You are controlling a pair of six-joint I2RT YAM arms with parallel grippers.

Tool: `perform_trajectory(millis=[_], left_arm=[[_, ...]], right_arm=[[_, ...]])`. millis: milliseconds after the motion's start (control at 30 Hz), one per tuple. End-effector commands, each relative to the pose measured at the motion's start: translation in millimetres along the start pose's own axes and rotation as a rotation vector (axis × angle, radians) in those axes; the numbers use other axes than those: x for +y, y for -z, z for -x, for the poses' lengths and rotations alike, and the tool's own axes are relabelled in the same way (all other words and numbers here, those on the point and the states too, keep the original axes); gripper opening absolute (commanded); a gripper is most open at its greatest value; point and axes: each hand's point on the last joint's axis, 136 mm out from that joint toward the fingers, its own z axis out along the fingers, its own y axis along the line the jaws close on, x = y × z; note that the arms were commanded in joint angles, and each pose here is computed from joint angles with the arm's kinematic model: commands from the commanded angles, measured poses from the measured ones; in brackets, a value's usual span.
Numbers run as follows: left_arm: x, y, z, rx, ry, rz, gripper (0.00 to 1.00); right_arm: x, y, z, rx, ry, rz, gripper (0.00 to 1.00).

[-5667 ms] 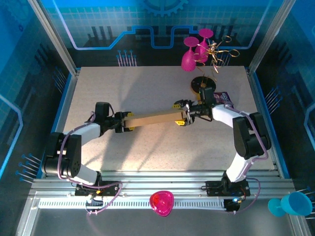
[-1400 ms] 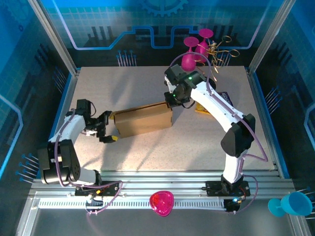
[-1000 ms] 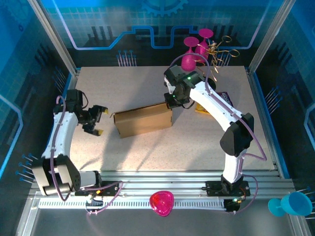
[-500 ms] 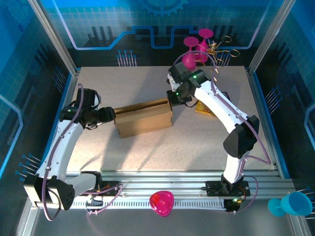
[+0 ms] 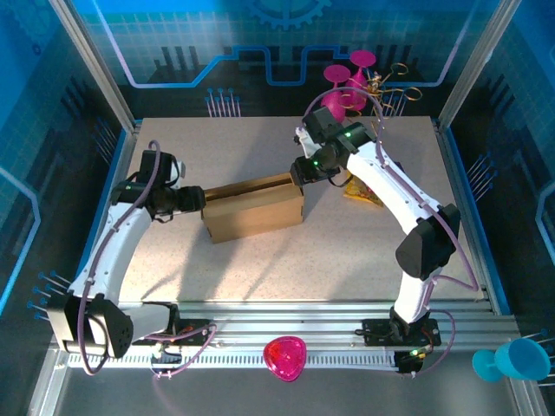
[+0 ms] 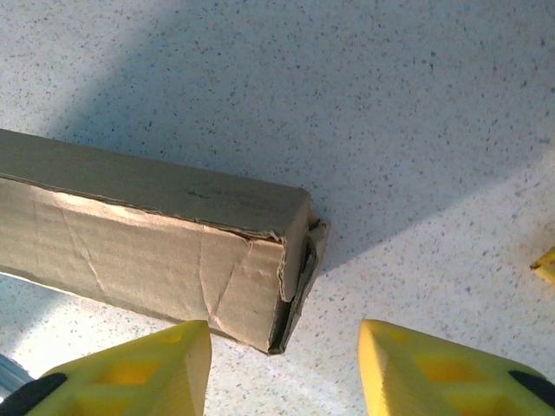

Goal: Fold the paper box

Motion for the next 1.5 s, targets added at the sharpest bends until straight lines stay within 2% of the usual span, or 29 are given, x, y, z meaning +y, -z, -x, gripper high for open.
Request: perform_trajectory(millis=[0, 100, 200, 700, 867, 1233, 1467], left_arm=[[-9.2, 2.5, 13.6, -0.028, -0.021, -0.028, 0.64], [-9.8, -0.7, 16.2, -0.016, -0.017, -0.026, 0.60], [-14.1, -2.1, 19.3, -0.010, -0.010, -0.045, 0.52], [-28.2, 2.1, 14.0, 0.011, -0.008, -0.107, 0.25], [-31.3, 1.3, 9.3, 0.028, -0.014, -0.112, 0.16], [-35.1, 10.3, 0.2, 0.052, -0.017, -0.101, 0.07], [-41.1, 16.0, -5.9, 0.106, 0.029, -0.119, 0.02]], right_arm=[[-0.9, -7.8, 2.7, -0.002, 0.031, 0.013, 0.46], [-0.4, -13.9, 6.0, 0.000, 0.033, 0.016, 0.42], [0.6, -18.4, 6.9, 0.007, 0.031, 0.017, 0.37], [3.8, -32.6, 5.7, 0.010, 0.056, 0.000, 0.29], [7.0, -36.9, 2.9, 0.008, 0.070, -0.006, 0.21], [4.8, -34.7, -6.5, 0.003, 0.077, -0.053, 0.01], [4.2, -34.4, -14.0, 0.010, 0.072, -0.096, 0.00]])
